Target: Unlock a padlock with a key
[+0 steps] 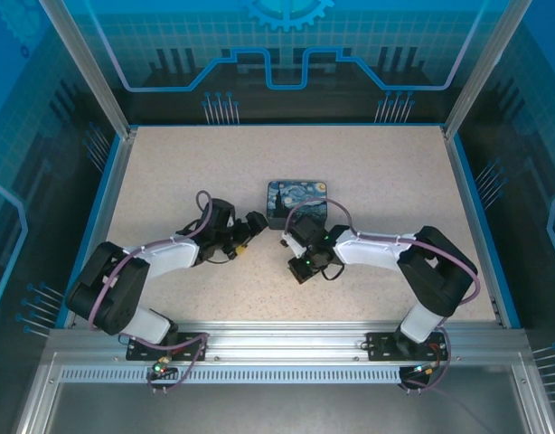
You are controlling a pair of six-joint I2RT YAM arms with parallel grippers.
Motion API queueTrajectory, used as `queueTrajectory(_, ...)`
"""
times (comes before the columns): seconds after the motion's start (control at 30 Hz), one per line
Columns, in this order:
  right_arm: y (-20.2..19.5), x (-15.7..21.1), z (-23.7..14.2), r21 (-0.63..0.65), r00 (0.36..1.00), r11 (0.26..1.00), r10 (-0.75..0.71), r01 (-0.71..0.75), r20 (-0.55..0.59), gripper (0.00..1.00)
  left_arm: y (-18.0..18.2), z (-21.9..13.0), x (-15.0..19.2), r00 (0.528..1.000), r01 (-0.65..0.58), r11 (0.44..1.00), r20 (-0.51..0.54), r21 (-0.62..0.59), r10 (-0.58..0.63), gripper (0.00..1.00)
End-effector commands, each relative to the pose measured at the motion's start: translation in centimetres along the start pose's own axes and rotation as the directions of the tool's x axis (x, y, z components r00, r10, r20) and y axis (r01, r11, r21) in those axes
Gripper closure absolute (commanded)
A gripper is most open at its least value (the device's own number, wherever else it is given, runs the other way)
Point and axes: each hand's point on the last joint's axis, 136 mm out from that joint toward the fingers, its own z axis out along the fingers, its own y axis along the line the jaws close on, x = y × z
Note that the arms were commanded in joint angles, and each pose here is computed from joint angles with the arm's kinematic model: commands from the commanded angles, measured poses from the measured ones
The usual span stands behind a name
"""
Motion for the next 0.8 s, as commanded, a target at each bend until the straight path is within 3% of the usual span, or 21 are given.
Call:
queueTrajectory(0.0, -0.3, 0.6, 0.0, -0.017, 1.000, 0.999, 0.028, -0.028, 0.011, 1.00, -2.2, 0.2, -0.6, 1.000, -0.013, 0.999, 0.022, 0.046, 0.012, 0.01)
queueTrajectory(0.1, -0.5, 0.8, 0.0, -0.011, 0.999, 0.999, 0.033, -0.033, 0.016, 0.73, -2.2, 0.2, -0.6, 1.000, -0.015, 0.999, 0.025, 0.042, 0.014, 0.01)
queueTrajectory(0.23, -0.4, 0.8, 0.1, -0.016, 0.999, 0.999, 0.033, -0.033, 0.018, 0.59, -2.0, 0.2, -0.6, 1.000, -0.011, 0.999, 0.029, 0.038, 0.010, 0.01)
queueTrajectory(0.4, -0.4, 0.5, 0.4, -0.007, 1.000, 1.000, 0.018, -0.018, 0.008, 0.56, -2.1, 0.2, -0.8, 0.999, -0.008, 0.999, 0.035, 0.039, 0.007, 0.01)
queueTrajectory(0.77, -0.2, 0.7, 1.7, 0.141, 0.995, 0.987, -0.067, 0.076, -0.069, 0.59, -2.4, 0.3, -1.0, 0.999, -0.003, 0.999, 0.045, 0.044, 0.001, 0.01)
